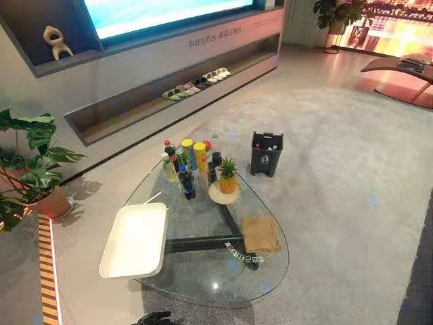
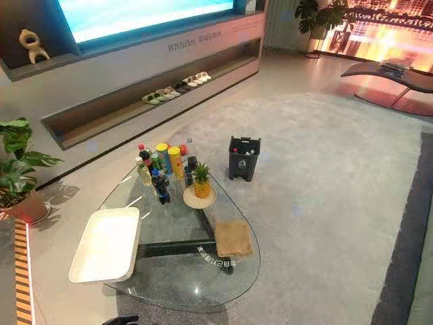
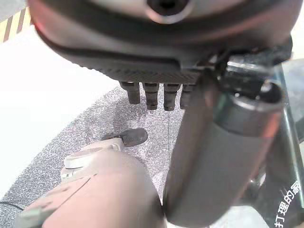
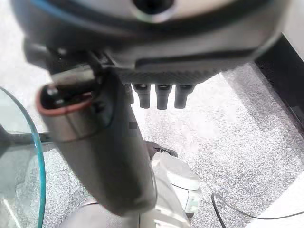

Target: Wipe the table with a cloth and put it in the basket.

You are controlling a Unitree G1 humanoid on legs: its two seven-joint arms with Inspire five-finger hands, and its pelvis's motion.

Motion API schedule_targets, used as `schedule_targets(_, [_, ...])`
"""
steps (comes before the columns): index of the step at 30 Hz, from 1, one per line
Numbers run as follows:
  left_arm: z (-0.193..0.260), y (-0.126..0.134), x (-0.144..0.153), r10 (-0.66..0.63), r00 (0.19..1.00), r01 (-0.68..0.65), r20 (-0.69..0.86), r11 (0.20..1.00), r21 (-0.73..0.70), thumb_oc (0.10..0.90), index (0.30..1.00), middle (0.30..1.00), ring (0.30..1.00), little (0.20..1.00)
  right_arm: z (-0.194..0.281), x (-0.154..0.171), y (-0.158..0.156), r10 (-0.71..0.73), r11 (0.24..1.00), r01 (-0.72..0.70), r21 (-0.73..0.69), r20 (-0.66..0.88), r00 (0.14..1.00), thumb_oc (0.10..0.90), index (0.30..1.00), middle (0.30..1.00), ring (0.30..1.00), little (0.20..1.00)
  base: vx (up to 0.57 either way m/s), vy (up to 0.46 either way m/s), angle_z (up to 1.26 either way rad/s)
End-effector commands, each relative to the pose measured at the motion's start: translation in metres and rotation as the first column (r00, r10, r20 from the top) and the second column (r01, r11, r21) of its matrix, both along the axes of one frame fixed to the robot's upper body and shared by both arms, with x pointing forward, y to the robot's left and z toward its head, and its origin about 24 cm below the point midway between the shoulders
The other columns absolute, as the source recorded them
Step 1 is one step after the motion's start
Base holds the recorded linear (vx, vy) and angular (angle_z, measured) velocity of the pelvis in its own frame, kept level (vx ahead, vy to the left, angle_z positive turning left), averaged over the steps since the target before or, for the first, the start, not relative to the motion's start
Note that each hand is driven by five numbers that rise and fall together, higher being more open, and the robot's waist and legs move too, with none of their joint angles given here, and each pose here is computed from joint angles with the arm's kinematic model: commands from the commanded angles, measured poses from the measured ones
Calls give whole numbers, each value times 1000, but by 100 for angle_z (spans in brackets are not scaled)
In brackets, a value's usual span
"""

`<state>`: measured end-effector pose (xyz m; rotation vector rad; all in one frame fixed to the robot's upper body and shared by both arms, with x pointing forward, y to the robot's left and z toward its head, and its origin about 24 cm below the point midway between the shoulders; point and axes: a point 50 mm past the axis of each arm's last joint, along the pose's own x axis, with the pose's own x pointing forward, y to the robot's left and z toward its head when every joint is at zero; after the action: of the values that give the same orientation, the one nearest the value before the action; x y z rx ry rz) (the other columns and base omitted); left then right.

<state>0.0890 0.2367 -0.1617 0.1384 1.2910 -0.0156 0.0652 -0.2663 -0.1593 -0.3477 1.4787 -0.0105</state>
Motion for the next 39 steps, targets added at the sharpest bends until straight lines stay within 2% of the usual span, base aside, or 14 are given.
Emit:
schedule_targets(1, [3, 4, 12, -71, 997, 71, -8, 997, 36, 800, 900, 900, 900, 900, 1, 10, 3, -7, 1000, 7, 3, -6, 1000, 800, 900, 900, 900, 900, -276, 28, -54])
schedule_targets(33, [2, 3, 11, -35, 999, 35, -5, 999, 22, 800, 900, 900, 900, 900, 0, 9, 4, -3, 1000, 3, 6, -10, 1000, 800, 900, 900, 900, 900, 0, 0, 0])
schedule_targets(39, [3, 5, 13, 15, 1000, -15, 14, 1000, 24, 800, 900, 900, 900, 900, 1, 9, 1, 6, 1000, -6, 2, -14, 1000, 800, 900, 900, 900, 900, 36, 7, 1])
